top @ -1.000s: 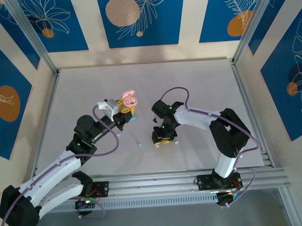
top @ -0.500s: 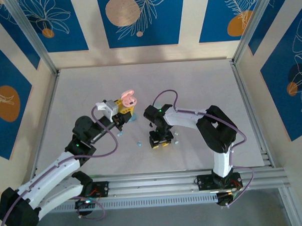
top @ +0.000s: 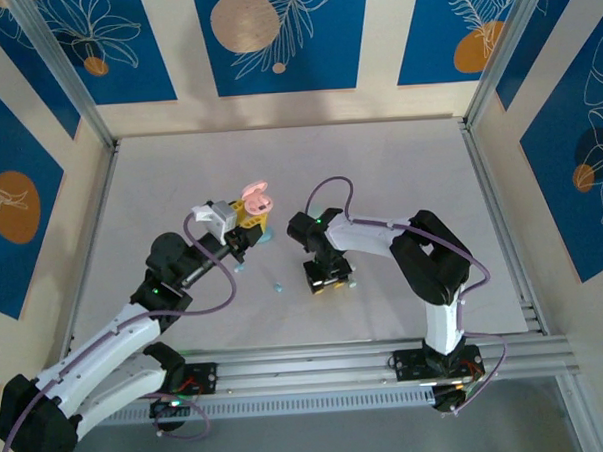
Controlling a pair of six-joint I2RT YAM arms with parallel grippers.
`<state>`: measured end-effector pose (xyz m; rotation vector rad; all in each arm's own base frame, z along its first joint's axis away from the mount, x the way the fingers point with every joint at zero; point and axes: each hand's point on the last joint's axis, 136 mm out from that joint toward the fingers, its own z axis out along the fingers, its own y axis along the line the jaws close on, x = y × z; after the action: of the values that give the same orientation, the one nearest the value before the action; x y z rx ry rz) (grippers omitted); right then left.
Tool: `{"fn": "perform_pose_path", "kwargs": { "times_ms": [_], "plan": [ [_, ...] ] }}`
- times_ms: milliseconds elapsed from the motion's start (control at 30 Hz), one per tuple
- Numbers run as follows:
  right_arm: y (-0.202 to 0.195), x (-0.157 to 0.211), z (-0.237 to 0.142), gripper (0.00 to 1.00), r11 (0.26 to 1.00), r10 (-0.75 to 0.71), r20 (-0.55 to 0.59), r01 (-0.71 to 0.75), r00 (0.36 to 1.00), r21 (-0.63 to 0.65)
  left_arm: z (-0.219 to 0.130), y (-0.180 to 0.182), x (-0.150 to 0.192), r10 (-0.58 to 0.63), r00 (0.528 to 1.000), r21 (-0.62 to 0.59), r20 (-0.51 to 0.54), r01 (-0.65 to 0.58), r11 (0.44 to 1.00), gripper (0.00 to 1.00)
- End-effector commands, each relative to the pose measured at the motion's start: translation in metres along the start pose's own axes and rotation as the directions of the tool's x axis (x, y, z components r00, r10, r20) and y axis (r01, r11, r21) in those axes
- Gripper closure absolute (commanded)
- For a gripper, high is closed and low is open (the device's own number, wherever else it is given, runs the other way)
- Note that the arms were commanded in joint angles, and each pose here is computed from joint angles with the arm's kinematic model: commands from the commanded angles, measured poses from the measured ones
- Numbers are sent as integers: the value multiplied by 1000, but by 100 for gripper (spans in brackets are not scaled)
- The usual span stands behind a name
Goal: Insert wireless bluetooth earbuds into charging case
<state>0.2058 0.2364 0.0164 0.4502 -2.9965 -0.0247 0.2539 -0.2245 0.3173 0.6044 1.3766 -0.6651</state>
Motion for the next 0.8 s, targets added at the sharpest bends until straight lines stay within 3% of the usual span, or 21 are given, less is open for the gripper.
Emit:
{"fn": "perform_pose_path", "kwargs": {
  "times_ms": [0,400,633,767],
  "plan": [
    [-14,-7,-14,56,999,8,42,-10,999,44,-1,3,-3,24,1000,-14,15,-24,1000,72],
    [-33,-34,-35,58,995,102,147,-101,984,-14,-2,2,-4,20,1000,-8,19,-20,1000,72],
    [-6,-40,-51,58,930,209,147,-150,967,-335,0,2,-2,15,1000,-5,17,-15,1000,72],
    [-3,-45,-47,57,927,178,138,-119,974,-355,1,1,-2,12,1000,2,17,-12,1000,72]
  ]
}}
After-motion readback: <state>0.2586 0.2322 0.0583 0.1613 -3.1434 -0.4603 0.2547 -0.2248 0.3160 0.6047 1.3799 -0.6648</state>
